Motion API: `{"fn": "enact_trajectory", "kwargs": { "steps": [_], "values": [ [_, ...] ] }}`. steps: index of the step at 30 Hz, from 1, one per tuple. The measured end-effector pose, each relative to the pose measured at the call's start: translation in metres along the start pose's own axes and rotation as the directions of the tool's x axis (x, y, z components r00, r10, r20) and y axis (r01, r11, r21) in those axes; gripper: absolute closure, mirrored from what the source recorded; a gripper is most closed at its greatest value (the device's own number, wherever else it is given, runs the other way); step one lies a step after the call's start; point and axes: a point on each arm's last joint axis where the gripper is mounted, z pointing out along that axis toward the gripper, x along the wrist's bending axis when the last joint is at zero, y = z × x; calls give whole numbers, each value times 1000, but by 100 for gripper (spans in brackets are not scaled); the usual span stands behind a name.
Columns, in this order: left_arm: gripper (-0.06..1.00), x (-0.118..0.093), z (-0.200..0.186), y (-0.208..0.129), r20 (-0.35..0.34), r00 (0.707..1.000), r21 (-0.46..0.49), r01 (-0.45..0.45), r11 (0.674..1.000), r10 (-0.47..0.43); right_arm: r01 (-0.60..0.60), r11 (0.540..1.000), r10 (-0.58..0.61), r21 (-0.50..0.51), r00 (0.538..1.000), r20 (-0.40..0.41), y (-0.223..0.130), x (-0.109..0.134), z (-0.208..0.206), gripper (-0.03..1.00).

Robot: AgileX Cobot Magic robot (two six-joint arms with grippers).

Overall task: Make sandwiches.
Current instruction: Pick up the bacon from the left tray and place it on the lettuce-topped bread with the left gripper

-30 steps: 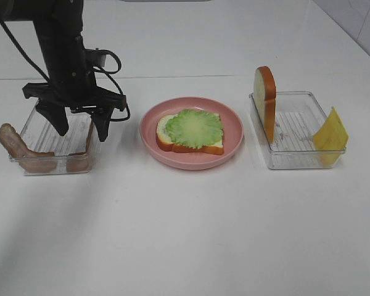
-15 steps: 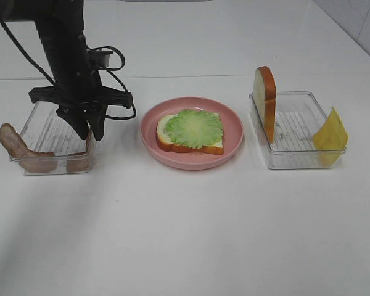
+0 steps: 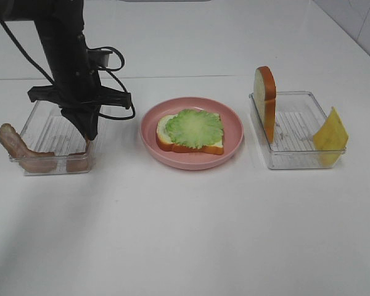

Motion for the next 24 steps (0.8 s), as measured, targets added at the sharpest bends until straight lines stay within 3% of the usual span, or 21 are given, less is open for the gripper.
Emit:
{"fn": "enact_trajectory", "kwargs": {
  "steps": [3, 12, 14, 17, 19, 24],
  "values": [
    [94, 1, -3, -1, -12, 1000, -2, -11, 1000, 11, 0, 1000, 0, 0, 1000, 0, 0, 0, 0, 15],
    [94, -3, -82, -12, 44, 998, -171, -36, 985, 44, 0, 1000, 0, 0, 1000, 0, 0, 0, 0, 15],
    [94, -11, -108, -12, 117, 990, -237, -44, 971, 73, 0, 1000, 0, 0, 1000, 0, 0, 0, 0, 15],
    [94, -14, -115, -11, 148, 985, -255, -45, 966, 85, 0, 1000, 0, 0, 1000, 0, 0, 0, 0, 15],
    [94, -27, -136, -7, 255, 958, -313, -43, 949, 127, 0, 1000, 0, 0, 1000, 0, 0, 0, 0, 15],
    [94, -38, -141, -3, 356, 919, -330, -49, 943, 172, 0, 1000, 0, 0, 1000, 0, 0, 0, 0, 15]
  ]
}}
